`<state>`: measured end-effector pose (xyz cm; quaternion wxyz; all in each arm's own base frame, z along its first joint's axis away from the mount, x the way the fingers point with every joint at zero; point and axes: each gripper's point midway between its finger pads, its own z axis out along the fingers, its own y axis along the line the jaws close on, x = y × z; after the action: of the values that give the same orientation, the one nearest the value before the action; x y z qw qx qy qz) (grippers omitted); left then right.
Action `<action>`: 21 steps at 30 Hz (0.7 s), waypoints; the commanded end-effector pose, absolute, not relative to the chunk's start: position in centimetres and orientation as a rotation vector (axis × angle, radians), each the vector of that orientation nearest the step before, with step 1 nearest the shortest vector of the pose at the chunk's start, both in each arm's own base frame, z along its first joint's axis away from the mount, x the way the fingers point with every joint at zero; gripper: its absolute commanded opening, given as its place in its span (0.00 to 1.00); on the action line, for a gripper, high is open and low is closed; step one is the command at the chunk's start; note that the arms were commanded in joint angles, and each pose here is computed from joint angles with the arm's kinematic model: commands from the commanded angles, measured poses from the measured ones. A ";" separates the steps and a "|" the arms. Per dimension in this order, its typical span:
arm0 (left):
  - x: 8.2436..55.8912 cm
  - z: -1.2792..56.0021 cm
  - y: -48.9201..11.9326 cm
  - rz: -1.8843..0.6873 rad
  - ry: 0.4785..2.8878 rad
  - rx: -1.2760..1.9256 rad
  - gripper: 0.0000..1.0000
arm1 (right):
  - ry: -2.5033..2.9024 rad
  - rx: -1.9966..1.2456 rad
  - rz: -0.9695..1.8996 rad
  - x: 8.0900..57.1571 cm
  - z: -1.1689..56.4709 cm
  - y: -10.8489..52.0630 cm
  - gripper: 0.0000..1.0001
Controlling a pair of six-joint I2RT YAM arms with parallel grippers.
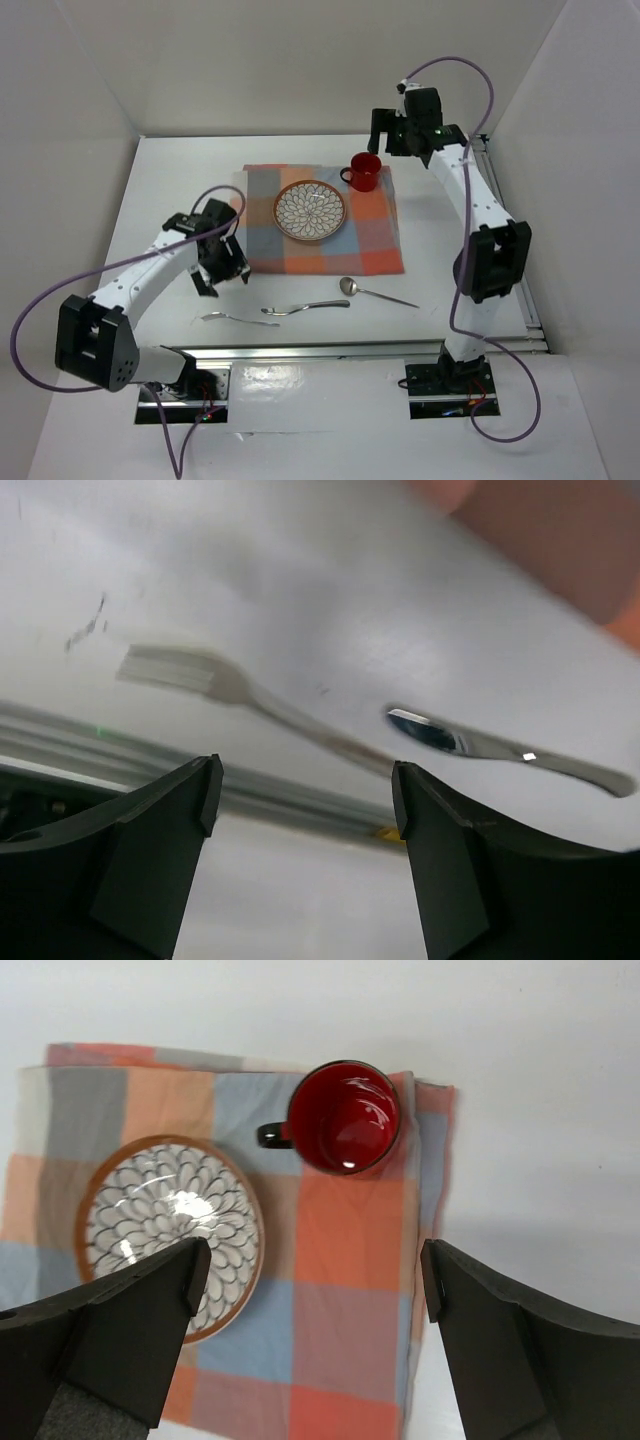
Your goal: Set the dinner table for one person
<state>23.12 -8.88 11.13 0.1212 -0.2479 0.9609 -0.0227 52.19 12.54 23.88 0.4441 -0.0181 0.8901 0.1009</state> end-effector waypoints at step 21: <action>16.5 2.7 -11.0 -0.274 2.724 -1.306 0.75 | 2.164 -0.085 0.382 46.6 25.3 14.8 0.97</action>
<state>16.39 -10.68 2.94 0.0553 -0.4116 0.9058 -0.0838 46.77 14.85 23.17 0.4258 -0.0356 0.8921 0.1471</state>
